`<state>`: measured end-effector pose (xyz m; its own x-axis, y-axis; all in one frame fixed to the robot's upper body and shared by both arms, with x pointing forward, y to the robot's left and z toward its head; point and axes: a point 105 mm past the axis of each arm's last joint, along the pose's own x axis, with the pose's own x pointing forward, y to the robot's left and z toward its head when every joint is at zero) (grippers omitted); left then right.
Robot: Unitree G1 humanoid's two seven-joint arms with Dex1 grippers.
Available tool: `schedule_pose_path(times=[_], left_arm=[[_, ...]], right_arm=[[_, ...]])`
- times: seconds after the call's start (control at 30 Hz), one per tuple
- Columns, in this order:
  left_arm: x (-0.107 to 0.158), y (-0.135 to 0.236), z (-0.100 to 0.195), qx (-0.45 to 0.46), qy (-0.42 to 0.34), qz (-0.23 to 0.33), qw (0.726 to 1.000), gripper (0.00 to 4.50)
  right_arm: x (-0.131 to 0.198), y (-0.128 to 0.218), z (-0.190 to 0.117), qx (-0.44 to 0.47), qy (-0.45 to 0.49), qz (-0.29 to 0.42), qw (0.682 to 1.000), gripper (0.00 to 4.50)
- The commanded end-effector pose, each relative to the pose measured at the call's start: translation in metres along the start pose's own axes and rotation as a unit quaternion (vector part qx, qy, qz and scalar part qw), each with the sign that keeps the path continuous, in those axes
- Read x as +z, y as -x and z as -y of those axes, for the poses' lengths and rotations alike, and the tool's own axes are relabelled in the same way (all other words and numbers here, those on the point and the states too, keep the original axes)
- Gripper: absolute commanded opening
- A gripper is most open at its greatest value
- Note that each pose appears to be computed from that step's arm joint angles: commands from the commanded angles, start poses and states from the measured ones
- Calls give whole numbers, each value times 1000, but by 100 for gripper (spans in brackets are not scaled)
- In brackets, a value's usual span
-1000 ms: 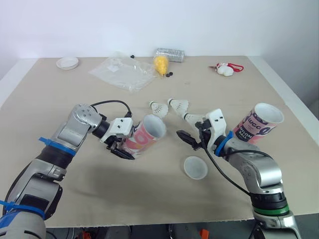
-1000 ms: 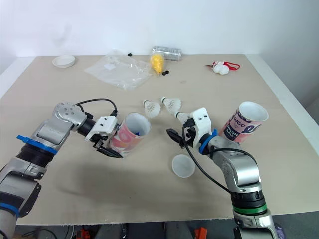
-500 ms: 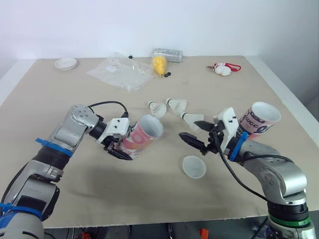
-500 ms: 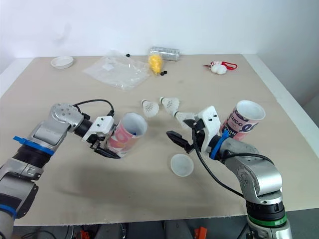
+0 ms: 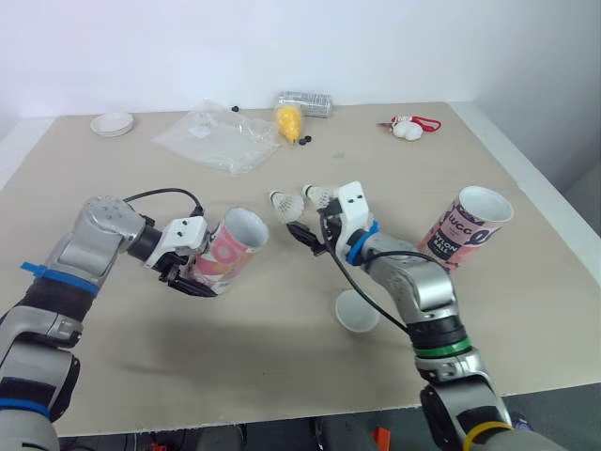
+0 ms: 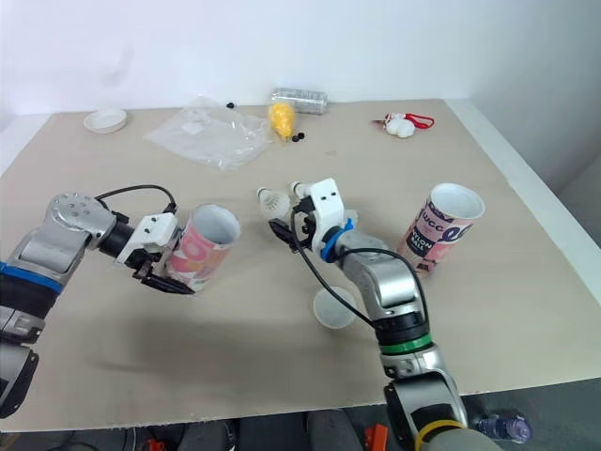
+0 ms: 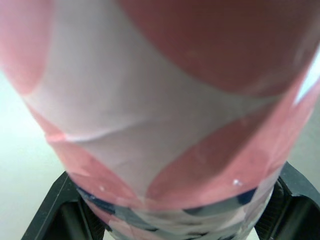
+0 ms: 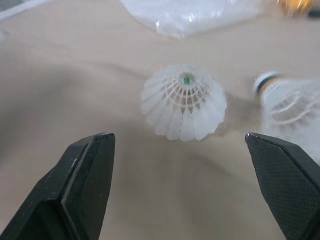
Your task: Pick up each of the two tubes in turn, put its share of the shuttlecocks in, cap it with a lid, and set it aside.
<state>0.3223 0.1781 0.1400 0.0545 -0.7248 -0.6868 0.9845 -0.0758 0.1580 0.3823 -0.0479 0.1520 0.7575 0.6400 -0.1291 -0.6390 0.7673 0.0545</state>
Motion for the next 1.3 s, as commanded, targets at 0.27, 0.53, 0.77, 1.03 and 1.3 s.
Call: schedule_pose_path(times=[0.27, 0.53, 0.77, 1.03, 1.3], left_arm=[[-18, 16, 1, 38, 21, -14, 999, 307], [-14, 17, 1, 46, 26, -3, 999, 307], [-14, 17, 1, 52, 29, -3, 998, 307], [-13, 16, 0, 56, 29, 0, 998, 305], [-13, 12, -2, 56, 28, 4, 998, 305]], right_arm=[[27, -43, -27, 25, -7, 44, 999, 450], [23, -63, -32, 20, -34, 36, 999, 450], [24, -75, -38, 26, -38, 33, 998, 450], [26, -79, -42, 36, -26, 36, 998, 167], [23, -76, -38, 35, -10, 34, 999, 3]])
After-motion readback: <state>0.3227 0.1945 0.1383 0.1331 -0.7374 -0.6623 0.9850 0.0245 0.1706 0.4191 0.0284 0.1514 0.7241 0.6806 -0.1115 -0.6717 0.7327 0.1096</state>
